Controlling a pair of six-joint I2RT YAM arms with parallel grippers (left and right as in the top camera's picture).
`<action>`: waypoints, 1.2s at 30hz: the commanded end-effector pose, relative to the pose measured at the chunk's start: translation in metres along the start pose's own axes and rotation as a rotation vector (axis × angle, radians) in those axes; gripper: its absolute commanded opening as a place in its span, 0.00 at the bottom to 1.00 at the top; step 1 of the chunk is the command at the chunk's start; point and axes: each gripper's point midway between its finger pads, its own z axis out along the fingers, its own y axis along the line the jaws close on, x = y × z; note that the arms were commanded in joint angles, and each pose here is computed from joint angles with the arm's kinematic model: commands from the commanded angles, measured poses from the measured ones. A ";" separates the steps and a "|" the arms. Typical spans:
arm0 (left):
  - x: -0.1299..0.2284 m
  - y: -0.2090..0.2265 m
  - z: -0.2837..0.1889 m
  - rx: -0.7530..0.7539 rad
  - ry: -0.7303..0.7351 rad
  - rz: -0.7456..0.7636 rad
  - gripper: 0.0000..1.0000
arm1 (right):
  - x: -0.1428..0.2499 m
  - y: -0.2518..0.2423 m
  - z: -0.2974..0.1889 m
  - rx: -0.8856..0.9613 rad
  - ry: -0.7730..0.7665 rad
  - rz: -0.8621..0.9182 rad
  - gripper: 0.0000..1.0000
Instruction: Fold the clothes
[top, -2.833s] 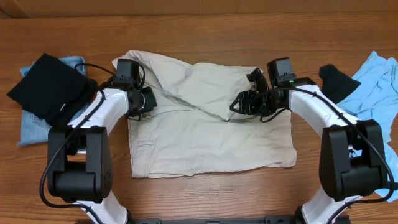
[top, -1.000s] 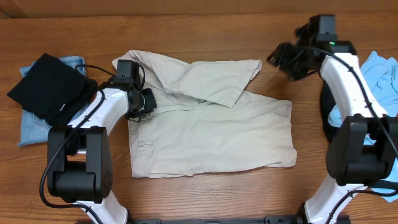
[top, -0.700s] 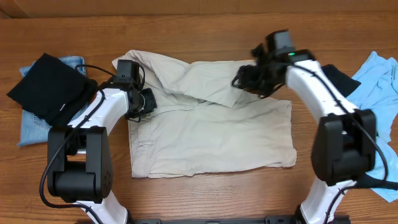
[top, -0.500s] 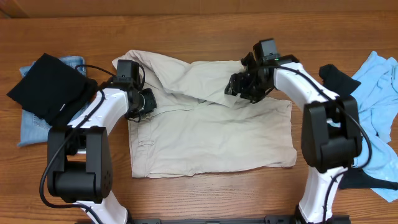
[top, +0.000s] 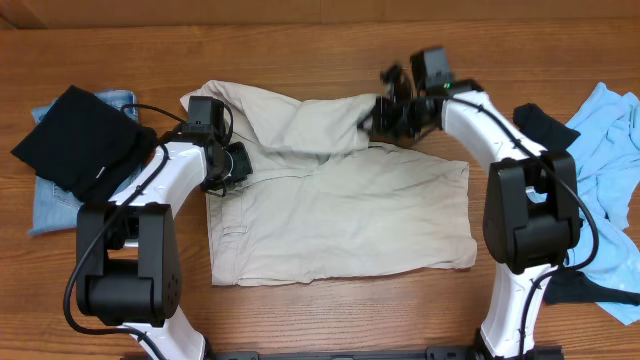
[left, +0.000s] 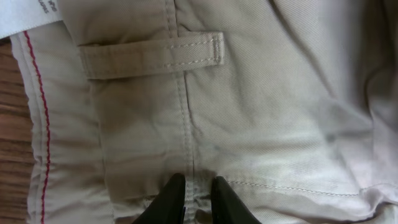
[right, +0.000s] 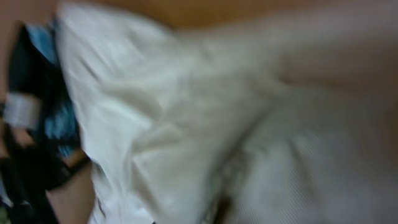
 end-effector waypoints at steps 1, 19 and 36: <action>-0.001 0.000 0.003 -0.001 0.008 0.019 0.19 | -0.099 0.034 -0.076 0.037 -0.337 -0.087 0.04; 0.001 0.001 0.002 -0.004 0.016 0.018 0.19 | -0.088 -0.077 -0.127 0.382 -0.343 0.131 0.62; 0.003 0.002 0.002 -0.008 0.025 0.016 0.19 | -0.044 -0.150 -0.030 0.379 -0.130 0.165 0.61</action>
